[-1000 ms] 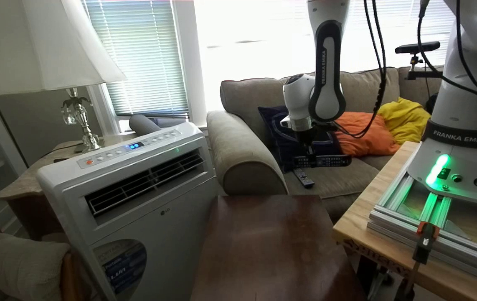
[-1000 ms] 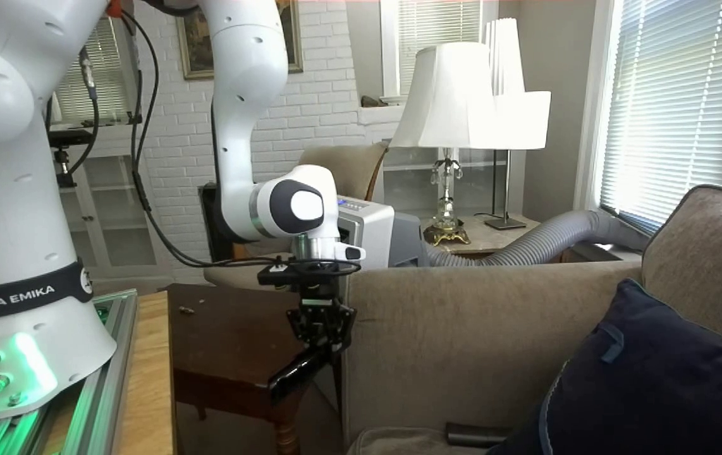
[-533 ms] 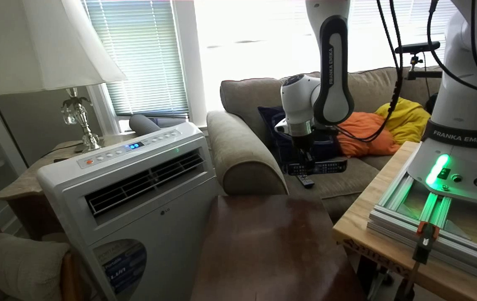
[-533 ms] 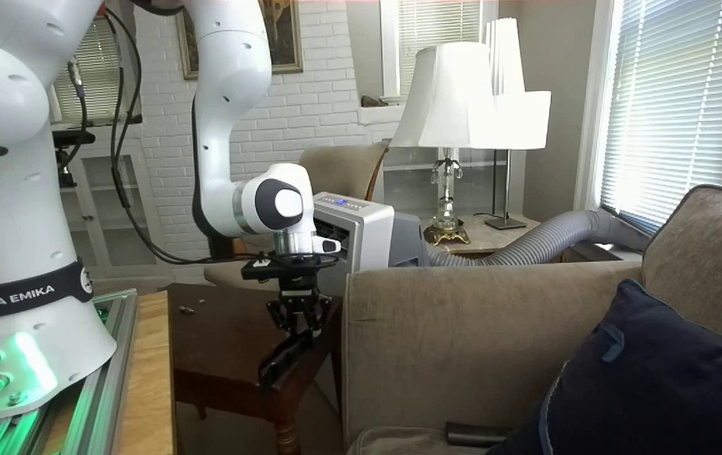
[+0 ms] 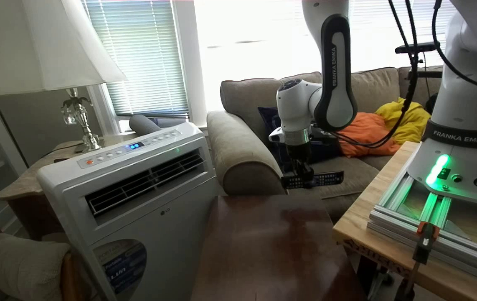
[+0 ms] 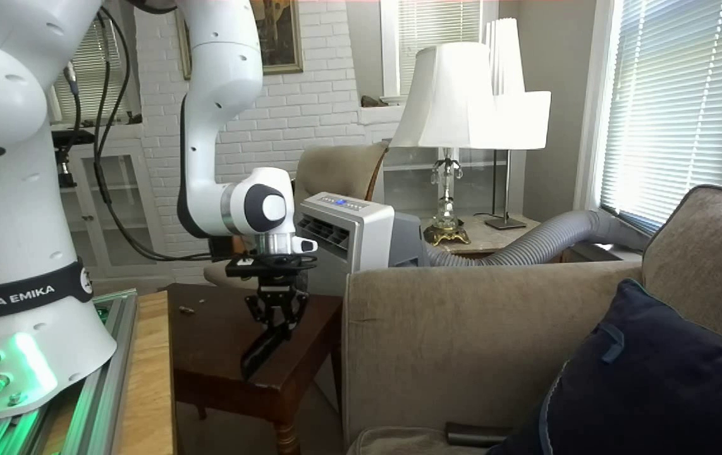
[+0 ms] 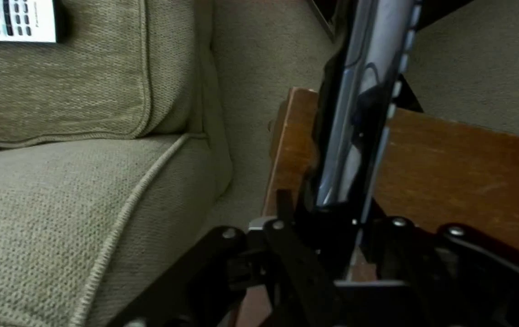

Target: Put the two remotes on the table

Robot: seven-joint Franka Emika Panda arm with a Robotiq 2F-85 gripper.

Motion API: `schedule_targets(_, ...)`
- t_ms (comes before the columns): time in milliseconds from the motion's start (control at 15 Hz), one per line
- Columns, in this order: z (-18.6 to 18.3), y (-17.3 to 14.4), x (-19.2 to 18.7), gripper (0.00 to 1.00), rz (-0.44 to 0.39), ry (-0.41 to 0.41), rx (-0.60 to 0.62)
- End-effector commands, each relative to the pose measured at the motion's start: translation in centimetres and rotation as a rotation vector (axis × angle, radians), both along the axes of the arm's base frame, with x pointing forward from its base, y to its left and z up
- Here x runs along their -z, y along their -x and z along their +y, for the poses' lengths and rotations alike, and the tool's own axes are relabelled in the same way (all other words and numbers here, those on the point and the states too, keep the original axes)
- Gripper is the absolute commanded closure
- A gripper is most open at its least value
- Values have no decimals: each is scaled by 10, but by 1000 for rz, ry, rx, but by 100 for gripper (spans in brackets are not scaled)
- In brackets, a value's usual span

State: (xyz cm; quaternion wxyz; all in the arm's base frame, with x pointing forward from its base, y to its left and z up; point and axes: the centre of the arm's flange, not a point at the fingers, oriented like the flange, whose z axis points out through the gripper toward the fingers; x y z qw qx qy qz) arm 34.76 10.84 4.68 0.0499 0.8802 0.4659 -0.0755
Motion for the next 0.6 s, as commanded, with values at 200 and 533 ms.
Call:
schedule_targets(200,34,25,2,90,15,-72,-49)
schedule_targets(533,63,32,8,90,-26,-176,-39)
